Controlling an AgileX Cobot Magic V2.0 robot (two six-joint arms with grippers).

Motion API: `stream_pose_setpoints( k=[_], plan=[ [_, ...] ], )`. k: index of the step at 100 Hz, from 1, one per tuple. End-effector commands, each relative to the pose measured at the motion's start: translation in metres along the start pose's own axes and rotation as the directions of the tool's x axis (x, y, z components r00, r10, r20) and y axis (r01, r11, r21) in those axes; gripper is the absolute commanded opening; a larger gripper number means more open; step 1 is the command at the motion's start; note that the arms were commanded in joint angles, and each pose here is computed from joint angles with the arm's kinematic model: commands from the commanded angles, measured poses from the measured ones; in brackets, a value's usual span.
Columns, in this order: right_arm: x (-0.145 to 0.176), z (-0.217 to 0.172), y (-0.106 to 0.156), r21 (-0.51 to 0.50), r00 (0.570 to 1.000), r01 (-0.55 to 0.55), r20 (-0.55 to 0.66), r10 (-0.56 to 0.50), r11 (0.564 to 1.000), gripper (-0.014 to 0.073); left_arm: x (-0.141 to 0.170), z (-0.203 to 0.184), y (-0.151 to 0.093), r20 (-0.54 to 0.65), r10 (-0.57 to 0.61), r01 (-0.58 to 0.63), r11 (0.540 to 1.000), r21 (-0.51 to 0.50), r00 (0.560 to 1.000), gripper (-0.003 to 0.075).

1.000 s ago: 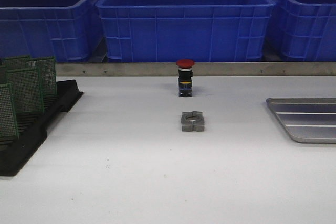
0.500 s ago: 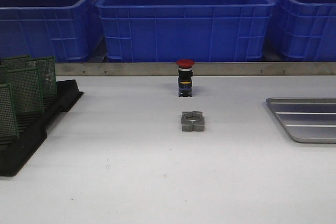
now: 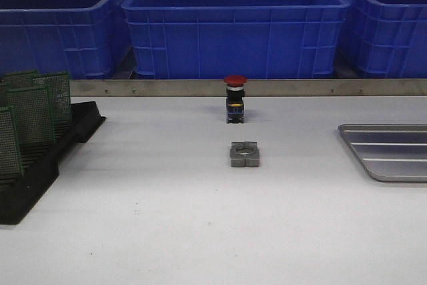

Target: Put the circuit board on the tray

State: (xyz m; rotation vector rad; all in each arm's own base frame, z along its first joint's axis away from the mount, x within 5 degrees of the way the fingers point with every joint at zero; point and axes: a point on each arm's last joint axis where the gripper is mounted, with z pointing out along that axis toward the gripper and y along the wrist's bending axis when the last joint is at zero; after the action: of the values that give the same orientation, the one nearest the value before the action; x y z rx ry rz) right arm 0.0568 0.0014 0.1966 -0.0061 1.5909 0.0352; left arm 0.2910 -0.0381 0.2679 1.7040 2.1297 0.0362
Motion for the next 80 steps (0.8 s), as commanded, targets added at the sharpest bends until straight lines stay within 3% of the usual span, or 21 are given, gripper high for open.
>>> stream_pose_setpoints(
  k=[1, 29, 39, 56, 80],
  plan=[
    [-0.012, -0.003, 0.000, 0.004, 0.994, 0.012, 0.109, -0.013, 1.000, -0.0113, -0.010, -0.006, 0.013, 0.042, 0.016, -0.014, 0.999, -0.042, 0.999, 0.0386],
    [-0.012, -0.003, 0.000, 0.004, 0.994, 0.012, 0.109, -0.013, 1.000, -0.0113, -0.007, 0.032, 0.025, 0.007, -0.005, 0.004, 0.994, 0.105, 1.000, 0.0379],
    [-0.012, -0.003, 0.000, 0.004, 0.994, 0.012, 0.109, -0.013, 1.000, -0.0113, -0.007, 0.036, 0.025, 0.000, -0.007, 0.007, 0.988, 0.153, 1.000, 0.0278],
    [-0.012, -0.003, 0.000, 0.004, 0.994, 0.012, 0.109, -0.013, 1.000, -0.0113, -0.010, 0.032, 0.030, 0.005, -0.001, 0.000, 0.989, 0.151, 1.000, -0.0022],
    [-0.012, -0.003, 0.000, 0.004, 0.994, 0.012, 0.109, -0.013, 1.000, -0.0113, -0.012, 0.027, 0.032, 0.009, 0.006, -0.007, 0.987, 0.160, 1.000, -0.0020]
  ],
)
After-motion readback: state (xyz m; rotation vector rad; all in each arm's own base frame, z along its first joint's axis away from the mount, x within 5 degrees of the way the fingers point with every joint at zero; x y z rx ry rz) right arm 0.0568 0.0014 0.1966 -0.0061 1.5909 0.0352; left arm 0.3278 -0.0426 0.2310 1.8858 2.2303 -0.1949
